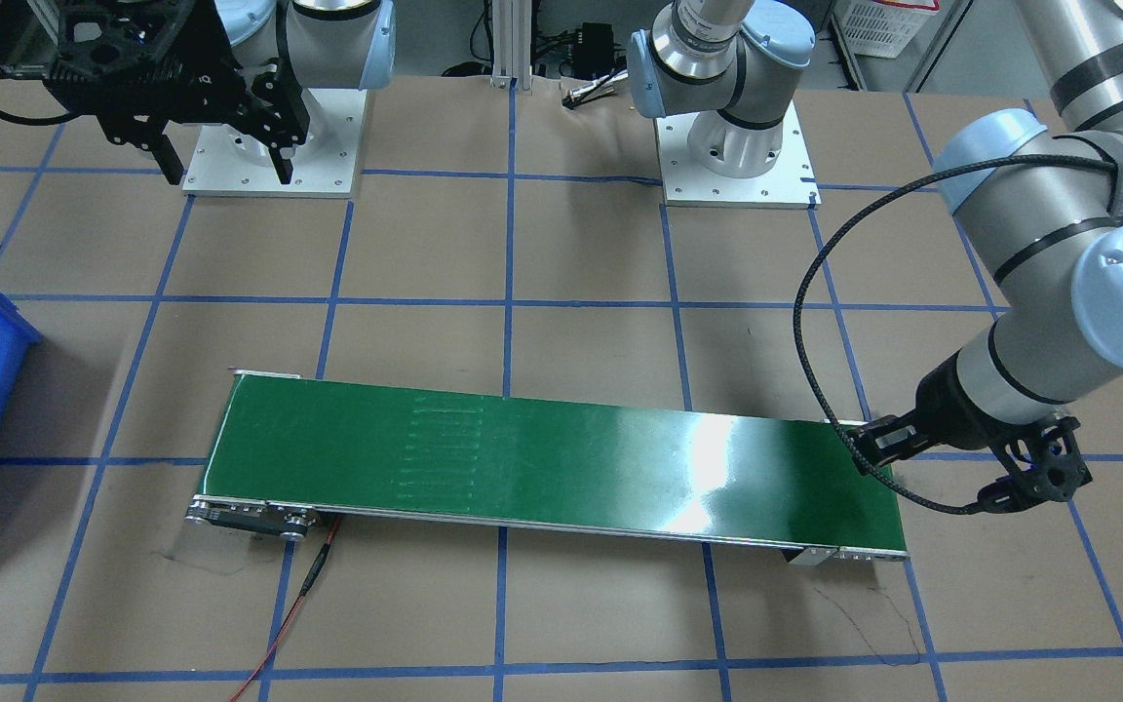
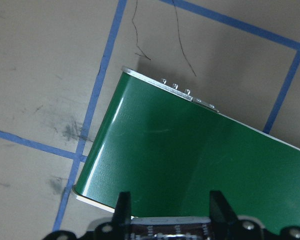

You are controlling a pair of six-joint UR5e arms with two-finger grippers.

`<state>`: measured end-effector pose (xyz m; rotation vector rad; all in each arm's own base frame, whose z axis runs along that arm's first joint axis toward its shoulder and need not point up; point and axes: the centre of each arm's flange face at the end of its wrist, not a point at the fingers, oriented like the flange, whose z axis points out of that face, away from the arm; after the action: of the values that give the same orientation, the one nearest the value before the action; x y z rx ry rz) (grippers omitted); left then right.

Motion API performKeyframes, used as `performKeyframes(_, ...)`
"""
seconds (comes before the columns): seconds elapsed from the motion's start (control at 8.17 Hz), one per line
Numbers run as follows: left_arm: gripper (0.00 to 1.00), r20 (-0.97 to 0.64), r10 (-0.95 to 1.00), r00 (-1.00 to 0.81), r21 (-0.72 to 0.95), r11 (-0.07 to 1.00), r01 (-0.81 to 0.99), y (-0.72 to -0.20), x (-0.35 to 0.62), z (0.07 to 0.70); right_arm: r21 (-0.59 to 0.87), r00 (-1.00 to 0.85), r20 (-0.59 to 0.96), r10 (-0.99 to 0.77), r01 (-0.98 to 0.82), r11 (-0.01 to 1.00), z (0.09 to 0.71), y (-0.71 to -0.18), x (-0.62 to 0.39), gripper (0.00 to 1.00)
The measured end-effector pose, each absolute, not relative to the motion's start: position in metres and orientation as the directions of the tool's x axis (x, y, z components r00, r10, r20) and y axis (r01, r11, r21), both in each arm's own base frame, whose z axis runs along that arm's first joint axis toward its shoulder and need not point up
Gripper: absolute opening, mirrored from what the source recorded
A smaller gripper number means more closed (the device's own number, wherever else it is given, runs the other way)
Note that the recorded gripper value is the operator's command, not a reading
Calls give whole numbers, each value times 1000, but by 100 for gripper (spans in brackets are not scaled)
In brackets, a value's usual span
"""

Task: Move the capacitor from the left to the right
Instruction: 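Carry the capacitor with the left gripper over the near end of the conveyor, then lower the capacitor onto the green belt and open the left gripper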

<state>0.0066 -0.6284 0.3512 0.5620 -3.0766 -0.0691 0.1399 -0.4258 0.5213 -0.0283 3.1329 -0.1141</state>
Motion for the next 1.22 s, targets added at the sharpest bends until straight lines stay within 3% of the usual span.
performKeyframes(0.37,0,-11,-623,-782,64,780,-622,-629,-4,338,-73,-1000,-6,-18,-18,997,521,-426,140,100)
performKeyframes(0.73,0,3,-830,-557,24,557,-830,-642,1,321,-73,-1000,-6,-18,-18,997,521,-426,140,100)
performKeyframes(1.22,0,54,-925,-377,35,379,-925,-640,39,289,-73,-1000,-6,-18,-18,997,521,-426,140,100)
